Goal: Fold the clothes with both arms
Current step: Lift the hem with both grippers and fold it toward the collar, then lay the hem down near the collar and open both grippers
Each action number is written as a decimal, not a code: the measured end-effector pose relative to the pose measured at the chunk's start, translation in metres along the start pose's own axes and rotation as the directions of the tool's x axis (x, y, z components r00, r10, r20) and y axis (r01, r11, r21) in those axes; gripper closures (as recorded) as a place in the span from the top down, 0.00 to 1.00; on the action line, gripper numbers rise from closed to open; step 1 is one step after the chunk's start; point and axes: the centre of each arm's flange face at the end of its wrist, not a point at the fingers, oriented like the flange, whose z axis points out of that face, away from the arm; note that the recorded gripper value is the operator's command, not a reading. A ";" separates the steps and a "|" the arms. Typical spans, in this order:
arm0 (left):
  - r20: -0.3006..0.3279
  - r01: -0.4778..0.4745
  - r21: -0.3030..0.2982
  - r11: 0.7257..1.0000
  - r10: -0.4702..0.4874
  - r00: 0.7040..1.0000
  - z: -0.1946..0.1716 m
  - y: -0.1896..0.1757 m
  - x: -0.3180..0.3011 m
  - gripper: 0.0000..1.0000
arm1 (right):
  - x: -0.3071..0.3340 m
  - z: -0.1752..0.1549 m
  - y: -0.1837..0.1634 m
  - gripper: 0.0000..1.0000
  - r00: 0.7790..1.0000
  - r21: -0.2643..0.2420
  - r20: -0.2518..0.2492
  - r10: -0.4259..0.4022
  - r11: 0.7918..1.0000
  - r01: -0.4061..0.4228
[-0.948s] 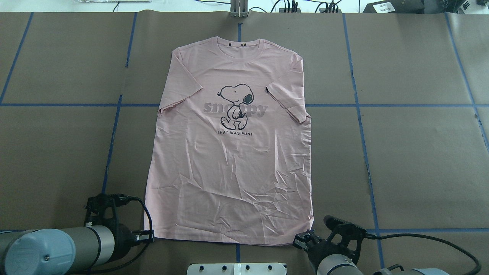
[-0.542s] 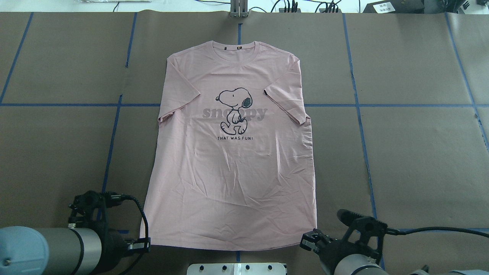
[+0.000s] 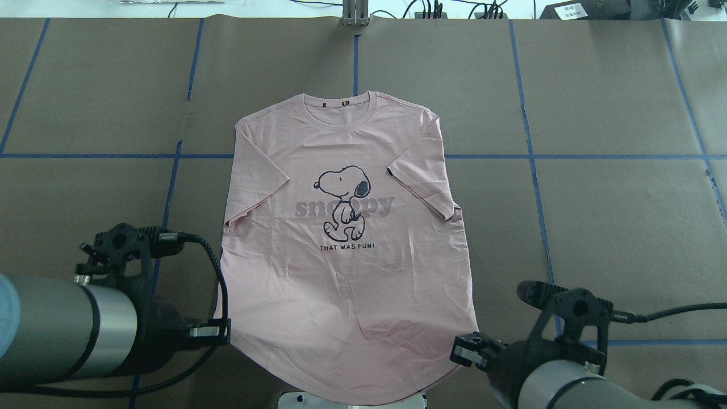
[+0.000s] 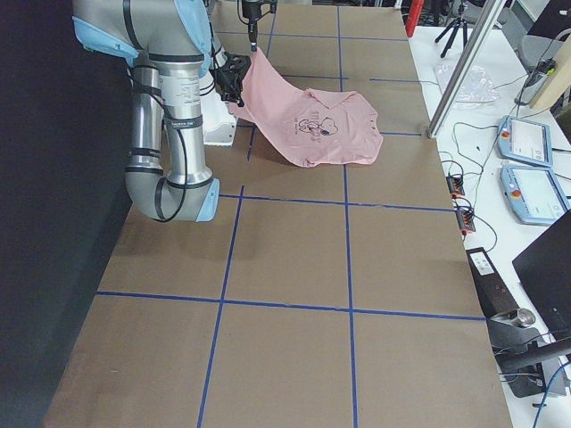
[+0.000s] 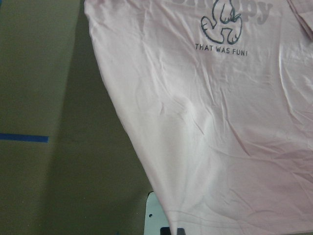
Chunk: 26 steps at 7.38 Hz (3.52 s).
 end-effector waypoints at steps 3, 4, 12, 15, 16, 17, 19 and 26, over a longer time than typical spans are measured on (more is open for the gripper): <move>0.140 -0.075 0.129 0.989 0.057 0.989 0.036 -0.108 -0.003 0.00 | -0.039 0.053 -0.080 0.00 0.997 0.131 -0.077 -0.004 0.991 0.014; 0.176 -0.086 0.160 0.983 0.058 0.983 0.040 -0.141 -0.008 0.00 | -0.048 0.076 -0.112 0.00 0.997 0.150 -0.080 0.011 0.989 0.002; 0.248 -0.137 0.276 0.951 0.067 0.966 0.147 -0.324 -0.071 0.00 | -0.086 0.273 -0.305 0.00 0.991 0.253 -0.121 0.064 0.967 -0.032; 0.266 -0.157 0.286 0.945 0.079 0.961 0.197 -0.349 -0.106 0.00 | -0.076 0.326 -0.333 0.00 0.989 0.257 -0.132 0.073 0.966 -0.037; 0.268 -0.161 0.288 0.944 0.082 0.960 0.201 -0.351 -0.109 0.00 | -0.073 0.329 -0.337 0.00 0.988 0.257 -0.134 0.076 0.966 -0.040; 0.267 -0.164 0.290 0.943 0.084 0.960 0.201 -0.352 -0.108 0.00 | -0.071 0.330 -0.341 0.00 0.987 0.258 -0.137 0.078 0.965 -0.040; 0.263 -0.165 0.292 0.942 0.087 0.961 0.202 -0.356 -0.101 0.28 | -0.068 0.332 -0.345 0.52 0.986 0.256 -0.147 0.073 0.966 -0.034; 0.203 -0.260 0.321 0.910 0.202 0.958 0.161 -0.319 -0.109 1.00 | -0.076 0.300 -0.340 1.00 0.984 0.143 -0.099 -0.147 0.977 0.160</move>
